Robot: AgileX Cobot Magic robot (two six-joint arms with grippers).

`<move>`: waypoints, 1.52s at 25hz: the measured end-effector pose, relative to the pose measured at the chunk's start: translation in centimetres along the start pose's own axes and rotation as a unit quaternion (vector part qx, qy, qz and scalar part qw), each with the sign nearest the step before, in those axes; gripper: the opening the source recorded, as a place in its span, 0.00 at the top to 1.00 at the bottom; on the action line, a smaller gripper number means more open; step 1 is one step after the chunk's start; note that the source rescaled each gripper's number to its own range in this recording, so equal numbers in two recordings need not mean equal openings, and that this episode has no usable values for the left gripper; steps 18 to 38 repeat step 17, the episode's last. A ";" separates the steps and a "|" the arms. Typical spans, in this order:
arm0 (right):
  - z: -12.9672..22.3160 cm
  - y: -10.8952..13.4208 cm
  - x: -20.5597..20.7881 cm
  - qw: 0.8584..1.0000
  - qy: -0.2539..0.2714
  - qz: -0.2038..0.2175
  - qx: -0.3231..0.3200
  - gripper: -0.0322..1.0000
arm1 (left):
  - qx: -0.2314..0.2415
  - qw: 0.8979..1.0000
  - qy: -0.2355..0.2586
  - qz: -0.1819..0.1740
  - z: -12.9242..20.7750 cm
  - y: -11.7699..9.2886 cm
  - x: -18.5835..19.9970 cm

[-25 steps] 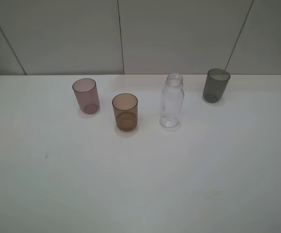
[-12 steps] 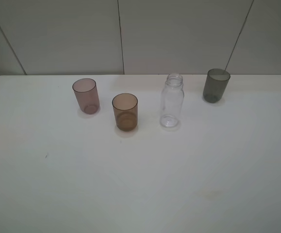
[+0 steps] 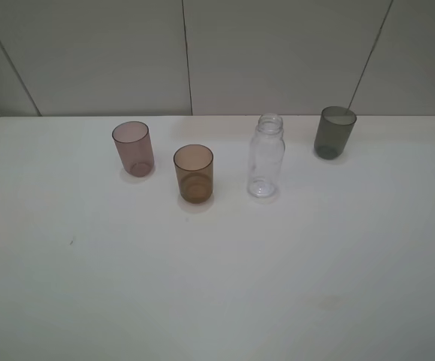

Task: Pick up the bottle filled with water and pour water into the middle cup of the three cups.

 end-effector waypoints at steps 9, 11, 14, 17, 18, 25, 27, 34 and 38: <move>0.0 0.0 0.0 1.000 0.000 0.000 0.000 0.00 | 0.000 1.000 0.000 0.000 0.0 0.0 0.0; 0.0 0.0 0.0 1.000 0.000 0.000 0.000 0.00 | 0.000 1.000 0.000 0.000 0.0 0.0 0.0; 0.0 0.0 0.0 1.000 0.000 0.000 0.000 0.00 | 0.000 1.000 0.000 0.000 0.0 0.0 0.0; 0.0 0.0 0.0 1.000 0.000 0.000 0.000 0.00 | 0.000 1.000 0.000 0.000 0.0 0.0 0.0; 0.0 0.0 0.0 1.000 0.000 0.000 0.000 0.00 | 0.000 1.000 0.000 0.000 0.0 0.0 0.0; 0.0 0.0 0.0 1.000 0.000 0.000 0.000 0.00 | 0.000 1.000 0.000 0.000 0.0 0.0 0.0; 0.0 0.0 0.0 1.000 0.000 0.000 0.000 0.00 | 0.000 1.000 0.000 0.000 0.0 0.0 0.0; 0.0 0.0 0.0 1.000 0.000 0.000 0.000 0.00 | 0.000 1.000 0.000 0.000 0.0 0.0 0.0; 0.0 0.0 0.0 1.000 0.000 0.000 0.000 0.00 | 0.000 1.000 0.000 0.000 0.0 0.0 0.0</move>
Point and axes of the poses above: a point on each arm's last joint axis where the gripper is mounted, x pointing back along that axis away from the gripper, y along the wrist's bending axis when the last joint is at zero, z = x × y, the point moved 1 cm from there along -x, pointing out along that axis toward the gripper, and after that the axes turned 6 degrees about x, right-handed, at the moved point
